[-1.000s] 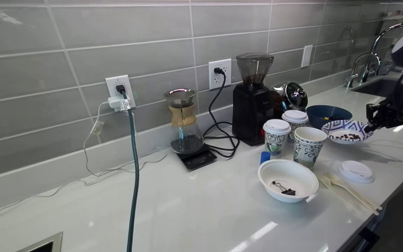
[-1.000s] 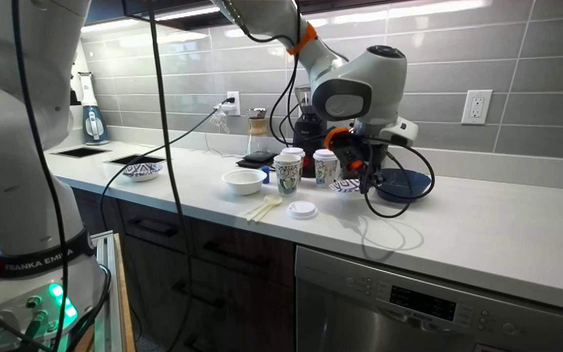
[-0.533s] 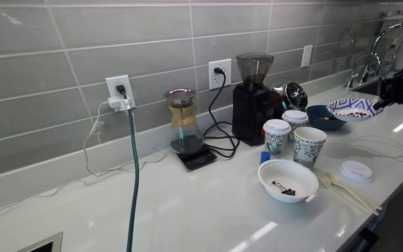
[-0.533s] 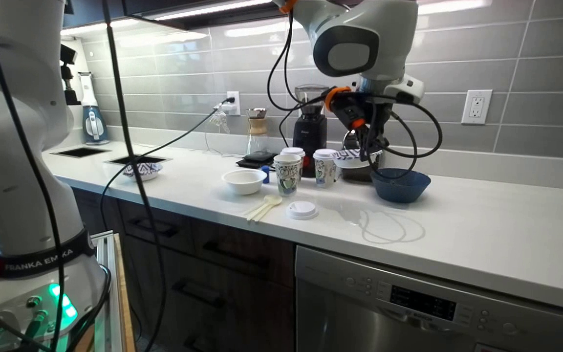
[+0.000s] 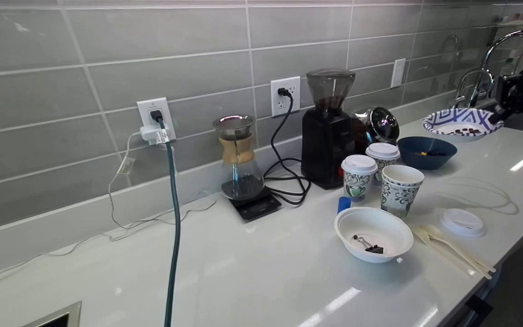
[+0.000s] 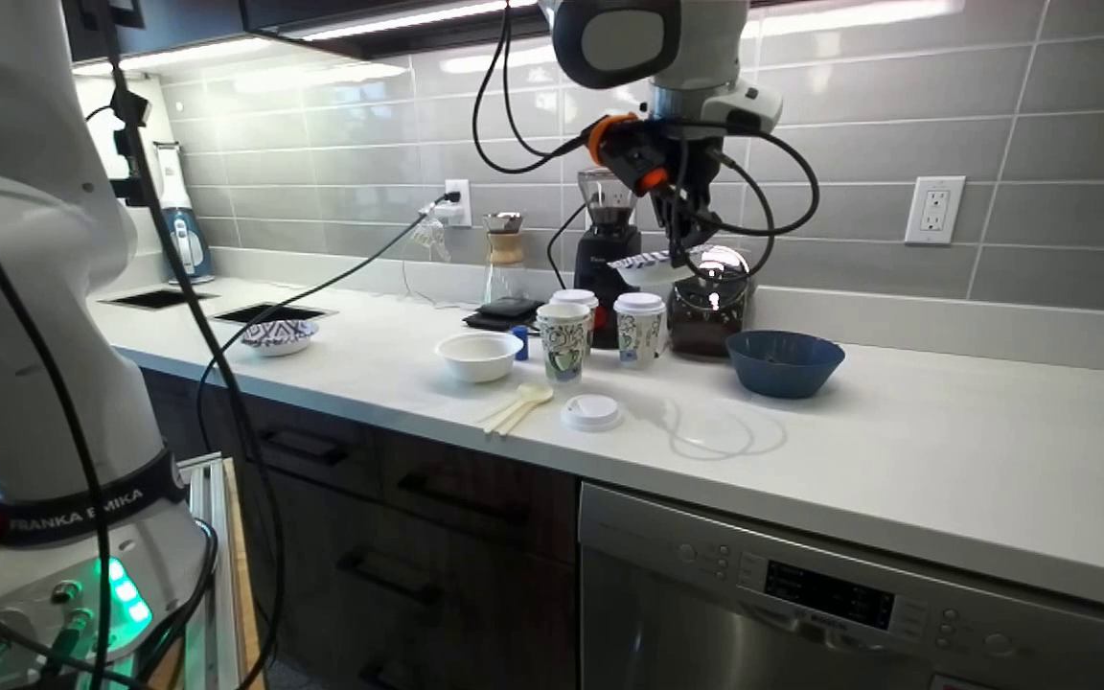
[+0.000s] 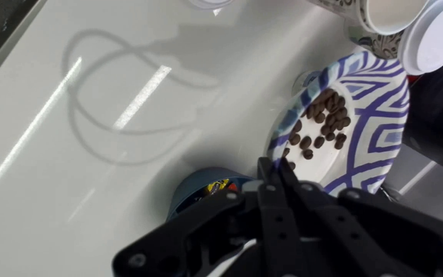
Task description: Pour the contents of the white plate into the open paper cup on the left
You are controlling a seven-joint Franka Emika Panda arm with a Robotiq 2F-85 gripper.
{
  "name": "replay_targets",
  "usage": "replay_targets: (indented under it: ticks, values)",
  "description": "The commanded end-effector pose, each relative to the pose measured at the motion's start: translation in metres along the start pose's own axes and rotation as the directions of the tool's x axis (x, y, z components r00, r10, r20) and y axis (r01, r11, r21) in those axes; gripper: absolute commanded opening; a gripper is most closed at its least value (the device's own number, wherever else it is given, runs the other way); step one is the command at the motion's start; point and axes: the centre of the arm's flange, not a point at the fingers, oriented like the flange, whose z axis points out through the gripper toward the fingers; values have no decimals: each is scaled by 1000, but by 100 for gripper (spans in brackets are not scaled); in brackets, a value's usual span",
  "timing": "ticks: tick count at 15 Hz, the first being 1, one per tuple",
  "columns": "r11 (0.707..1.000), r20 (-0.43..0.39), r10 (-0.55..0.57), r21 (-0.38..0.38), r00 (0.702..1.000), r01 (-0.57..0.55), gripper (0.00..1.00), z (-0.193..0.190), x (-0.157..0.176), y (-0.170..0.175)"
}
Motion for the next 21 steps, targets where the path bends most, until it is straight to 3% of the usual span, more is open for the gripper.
replay_targets:
  ticks: [1, 7, 9, 10, 17, 21]
  values:
    - [998, -66, -50, -49, 997, 47, 1, -6, -61, -33]
    - [982, -177, -175, -103, 969, 158, 1, -3, -115, -73]
    - [977, -164, -209, -76, 964, 199, 1, -4, -125, -88]
    - [983, -150, -175, -78, 973, 164, 4, 5, -102, -78]
    - [980, -151, -197, -69, 969, 189, 1, 1, -115, -89]
    - [953, -191, -295, -130, 936, 273, 1, 13, -120, -107]
